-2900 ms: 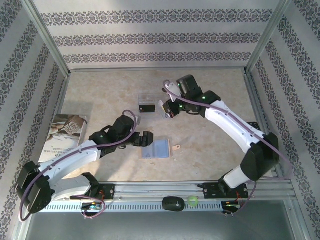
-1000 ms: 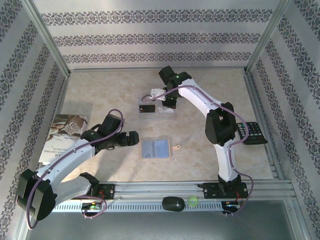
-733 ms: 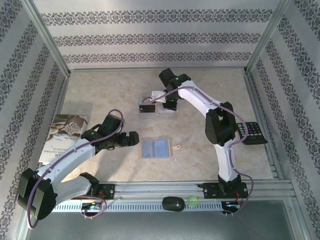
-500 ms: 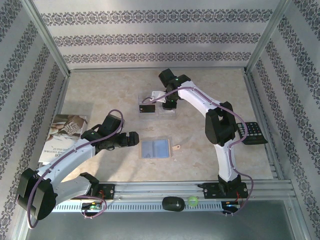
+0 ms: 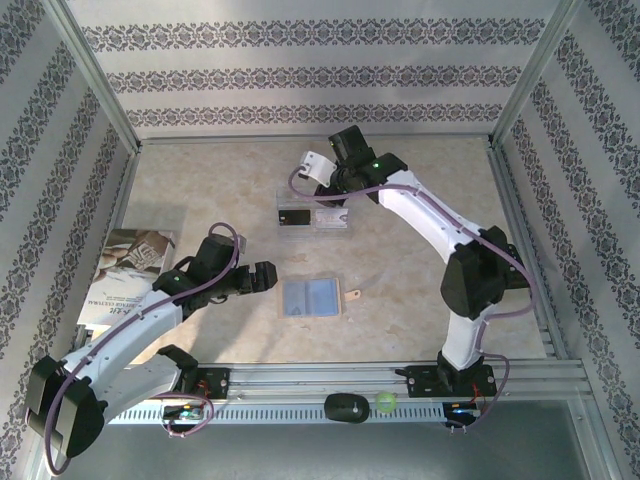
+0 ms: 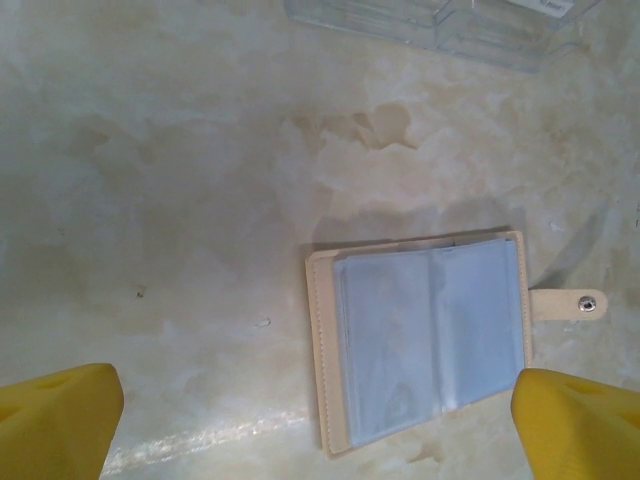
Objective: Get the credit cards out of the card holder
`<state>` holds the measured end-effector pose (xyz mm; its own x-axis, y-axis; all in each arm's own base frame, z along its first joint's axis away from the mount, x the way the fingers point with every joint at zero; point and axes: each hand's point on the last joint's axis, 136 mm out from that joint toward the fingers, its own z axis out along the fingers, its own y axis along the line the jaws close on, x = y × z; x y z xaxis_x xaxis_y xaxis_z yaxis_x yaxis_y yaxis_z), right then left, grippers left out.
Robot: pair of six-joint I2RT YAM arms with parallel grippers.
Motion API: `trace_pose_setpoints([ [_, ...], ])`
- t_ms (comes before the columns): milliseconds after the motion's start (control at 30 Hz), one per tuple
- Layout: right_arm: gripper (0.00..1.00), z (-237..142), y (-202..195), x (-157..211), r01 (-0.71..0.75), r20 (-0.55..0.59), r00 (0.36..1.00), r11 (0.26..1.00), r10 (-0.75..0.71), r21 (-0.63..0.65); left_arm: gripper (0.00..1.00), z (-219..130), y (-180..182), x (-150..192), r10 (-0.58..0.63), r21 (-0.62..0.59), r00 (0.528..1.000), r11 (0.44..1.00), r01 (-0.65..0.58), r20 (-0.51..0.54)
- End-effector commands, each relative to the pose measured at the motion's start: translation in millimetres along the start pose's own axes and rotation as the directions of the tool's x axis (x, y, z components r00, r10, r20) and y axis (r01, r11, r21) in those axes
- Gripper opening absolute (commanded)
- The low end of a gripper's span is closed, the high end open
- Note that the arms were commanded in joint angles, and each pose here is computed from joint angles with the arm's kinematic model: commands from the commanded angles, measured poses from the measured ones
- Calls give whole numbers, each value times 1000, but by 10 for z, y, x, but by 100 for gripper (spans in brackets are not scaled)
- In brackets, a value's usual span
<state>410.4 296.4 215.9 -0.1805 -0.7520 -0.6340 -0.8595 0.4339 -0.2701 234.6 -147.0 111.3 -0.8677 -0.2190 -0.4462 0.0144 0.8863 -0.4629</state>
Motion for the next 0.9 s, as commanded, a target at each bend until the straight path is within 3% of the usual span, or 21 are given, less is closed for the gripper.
trace_pose_setpoints([
  [0, 41, -18, 252, -340, -266, 113, 955, 961, 274, -77, 100, -3, -39, -152, -28, 38, 997, 999, 25, 78],
  [133, 42, 59, 634, -134, -498, 65, 858, 857, 509, -130, 100, -57, -44, -174, -28, 59, 993, 998, 21, 116],
  [233, 44, 178, 1071, 217, -548, -27, 835, 828, 549, -115, 100, -115, 26, -161, -28, 43, 989, 999, 22, 146],
  [433, 44, 382, 1896, 857, -516, -250, 836, 854, 488, -58, 100, -223, 354, -124, -29, -108, 984, 993, 49, 178],
  [633, 44, 442, 2376, 841, -407, -279, 884, 911, 375, -66, 97, -228, 488, -63, -61, -145, 983, 986, 88, 176],
  [867, 44, 594, 2563, 917, -331, -333, 895, 943, 297, -47, 95, -192, 525, 23, -92, -138, 984, 984, 114, 152],
])
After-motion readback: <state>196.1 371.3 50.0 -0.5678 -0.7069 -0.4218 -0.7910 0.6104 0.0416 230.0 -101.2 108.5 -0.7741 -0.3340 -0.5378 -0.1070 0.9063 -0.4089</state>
